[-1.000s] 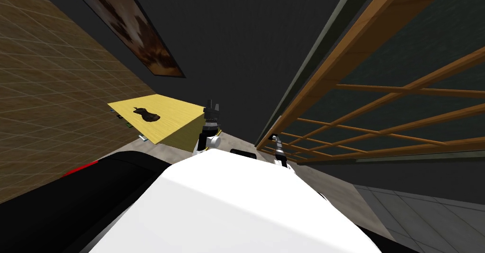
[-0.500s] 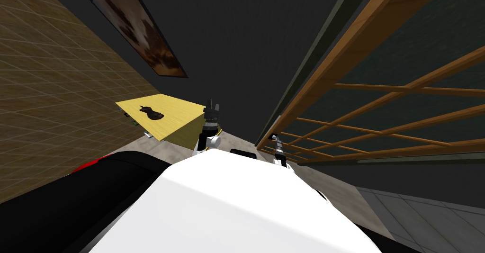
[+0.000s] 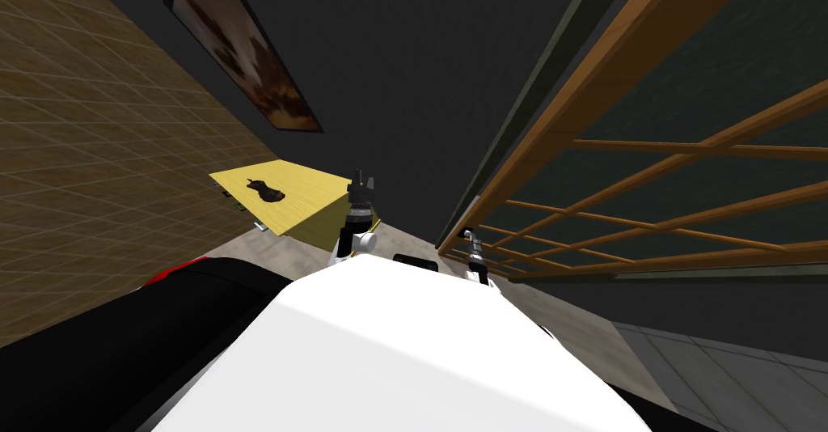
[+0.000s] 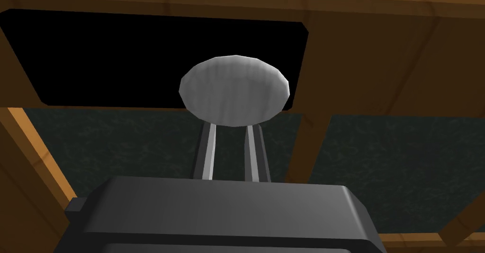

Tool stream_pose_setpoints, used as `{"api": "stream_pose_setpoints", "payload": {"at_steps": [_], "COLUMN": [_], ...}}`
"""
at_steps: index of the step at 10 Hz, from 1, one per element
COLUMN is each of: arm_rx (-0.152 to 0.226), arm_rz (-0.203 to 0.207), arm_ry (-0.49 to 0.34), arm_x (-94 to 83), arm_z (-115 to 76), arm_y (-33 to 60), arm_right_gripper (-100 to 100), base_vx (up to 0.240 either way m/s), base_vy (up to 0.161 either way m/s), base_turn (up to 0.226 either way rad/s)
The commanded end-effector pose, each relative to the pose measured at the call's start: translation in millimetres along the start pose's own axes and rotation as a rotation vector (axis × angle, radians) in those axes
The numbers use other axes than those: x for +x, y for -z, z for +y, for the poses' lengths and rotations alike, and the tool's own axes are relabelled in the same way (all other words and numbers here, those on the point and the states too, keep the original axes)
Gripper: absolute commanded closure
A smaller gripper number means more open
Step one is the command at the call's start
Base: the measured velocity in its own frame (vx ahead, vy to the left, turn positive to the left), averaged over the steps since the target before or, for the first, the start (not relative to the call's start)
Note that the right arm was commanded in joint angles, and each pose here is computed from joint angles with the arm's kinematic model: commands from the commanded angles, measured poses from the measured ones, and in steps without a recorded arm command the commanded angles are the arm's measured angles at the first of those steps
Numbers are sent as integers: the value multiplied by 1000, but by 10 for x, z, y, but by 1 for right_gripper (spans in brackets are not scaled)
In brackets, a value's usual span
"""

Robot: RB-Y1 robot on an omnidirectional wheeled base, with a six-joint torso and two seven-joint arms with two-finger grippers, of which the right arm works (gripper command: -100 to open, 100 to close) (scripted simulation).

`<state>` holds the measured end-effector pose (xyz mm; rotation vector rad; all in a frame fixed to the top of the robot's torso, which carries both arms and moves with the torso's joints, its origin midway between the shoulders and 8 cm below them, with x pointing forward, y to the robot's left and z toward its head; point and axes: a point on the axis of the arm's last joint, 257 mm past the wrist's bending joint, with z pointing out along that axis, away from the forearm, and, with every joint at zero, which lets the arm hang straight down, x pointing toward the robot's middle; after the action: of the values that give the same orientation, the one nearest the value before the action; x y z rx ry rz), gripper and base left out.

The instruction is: Pull the door open

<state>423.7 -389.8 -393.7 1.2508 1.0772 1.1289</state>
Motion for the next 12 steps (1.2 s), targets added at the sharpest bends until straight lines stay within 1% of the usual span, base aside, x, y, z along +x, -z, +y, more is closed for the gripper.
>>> {"api": "stream_pose_setpoints", "payload": {"at_steps": [1, 2, 3, 4, 5, 6, 7, 9, 12], "arm_rx": [-7, -7, -6, -6, -6, 24, 15, 12, 3], "arm_rz": [27, 23, 23, 20, 20, 10, -20, -29, -49], "arm_ry": [-47, -89, -98, -139, -148, -143, -169, -219, -328], "arm_x": [188, 198, 198, 209, 209, 169, -16, -15, -13], "arm_z": [-3, -4, -4, -4, -4, -116, -101, -96, -85], "arm_y": [-25, -36, -36, -47, -47, 25, 21, 7, -23], "arm_right_gripper": [100, 100, 100, 100, 100, 100, -100, -100, -100], "base_vx": [-22, -31, -40, -44, -26, -4, -31, -55, -79], "base_vy": [-11, -16, -14, -16, -21, -7, -17, -18, -1], "base_turn": [14, 70, 29, 72, 18, 0, 22, 46, 90]}}
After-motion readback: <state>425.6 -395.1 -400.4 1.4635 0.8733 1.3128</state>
